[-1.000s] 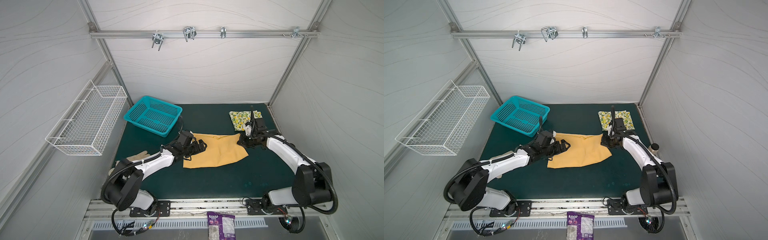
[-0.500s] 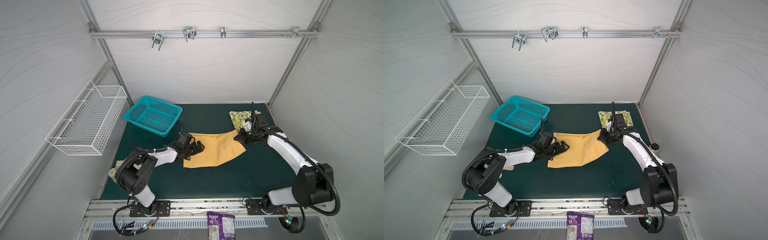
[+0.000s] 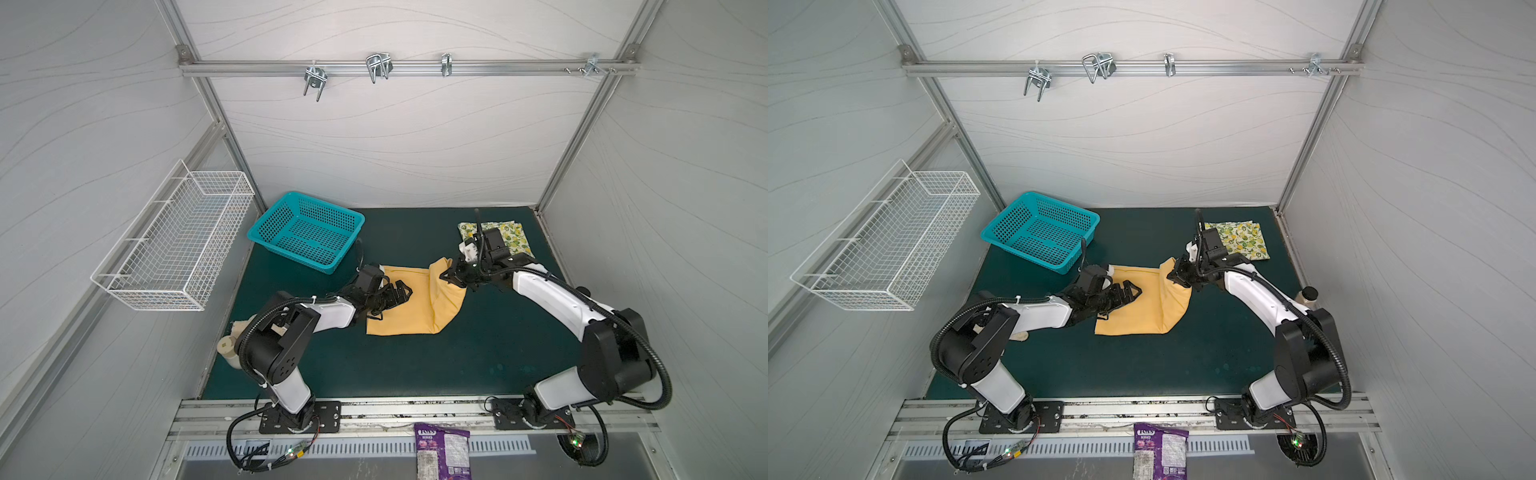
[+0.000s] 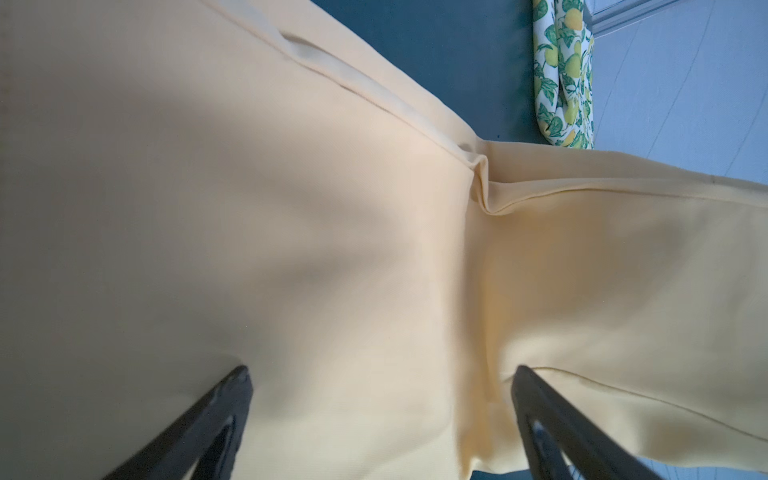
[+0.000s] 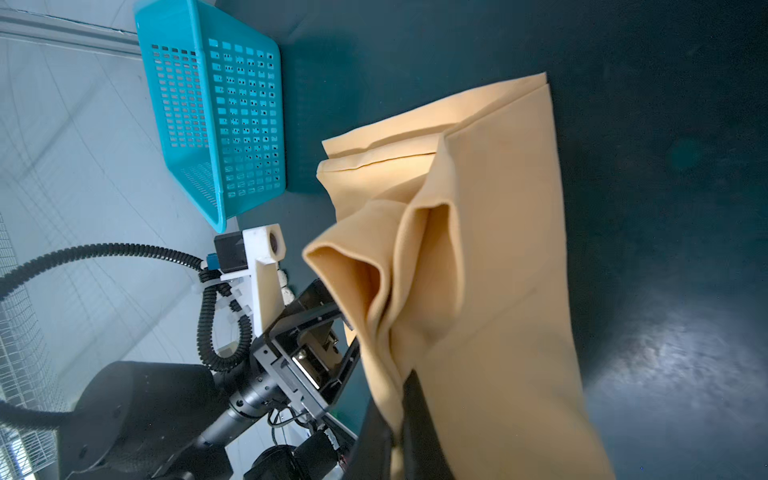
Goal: Fold and stack the skirts
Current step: 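Fold the far end toward the left gripper with the right gripper while the left holds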
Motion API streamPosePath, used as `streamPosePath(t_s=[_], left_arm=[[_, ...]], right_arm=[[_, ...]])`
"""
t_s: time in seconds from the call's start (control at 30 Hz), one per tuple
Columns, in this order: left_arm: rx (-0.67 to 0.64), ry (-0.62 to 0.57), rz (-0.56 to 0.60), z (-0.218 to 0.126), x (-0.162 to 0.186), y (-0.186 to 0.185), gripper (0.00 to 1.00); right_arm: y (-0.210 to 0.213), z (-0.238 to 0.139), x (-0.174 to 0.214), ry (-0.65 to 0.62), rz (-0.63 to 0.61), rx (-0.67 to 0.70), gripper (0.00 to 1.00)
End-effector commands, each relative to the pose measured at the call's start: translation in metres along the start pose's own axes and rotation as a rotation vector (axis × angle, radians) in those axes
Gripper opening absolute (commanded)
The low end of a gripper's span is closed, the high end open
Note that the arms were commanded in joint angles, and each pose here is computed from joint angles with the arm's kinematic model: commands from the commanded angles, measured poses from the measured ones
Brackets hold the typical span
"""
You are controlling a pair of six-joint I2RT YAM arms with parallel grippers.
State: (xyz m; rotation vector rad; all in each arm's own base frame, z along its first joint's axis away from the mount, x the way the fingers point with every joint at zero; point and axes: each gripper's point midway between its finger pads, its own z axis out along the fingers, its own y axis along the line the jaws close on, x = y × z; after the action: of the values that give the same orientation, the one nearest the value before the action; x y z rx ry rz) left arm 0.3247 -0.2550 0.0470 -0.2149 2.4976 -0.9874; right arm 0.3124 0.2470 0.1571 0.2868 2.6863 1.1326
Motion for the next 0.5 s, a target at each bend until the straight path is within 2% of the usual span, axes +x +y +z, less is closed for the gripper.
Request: streamPosePath(t_s=[0.0, 0.47], left_arm=[[-0.078, 0.095, -0.056, 0.006, 0.03, 0.031, 0.98], [-0.044, 0.086, -0.056, 0.0, 0.032, 0.027, 0.99]], right_arm=[[0.029, 0.01, -0.006, -0.007, 0.041, -0.072, 0.0], [0.039, 0.062, 0.006, 0.04, 0.18, -0.137, 0.03]])
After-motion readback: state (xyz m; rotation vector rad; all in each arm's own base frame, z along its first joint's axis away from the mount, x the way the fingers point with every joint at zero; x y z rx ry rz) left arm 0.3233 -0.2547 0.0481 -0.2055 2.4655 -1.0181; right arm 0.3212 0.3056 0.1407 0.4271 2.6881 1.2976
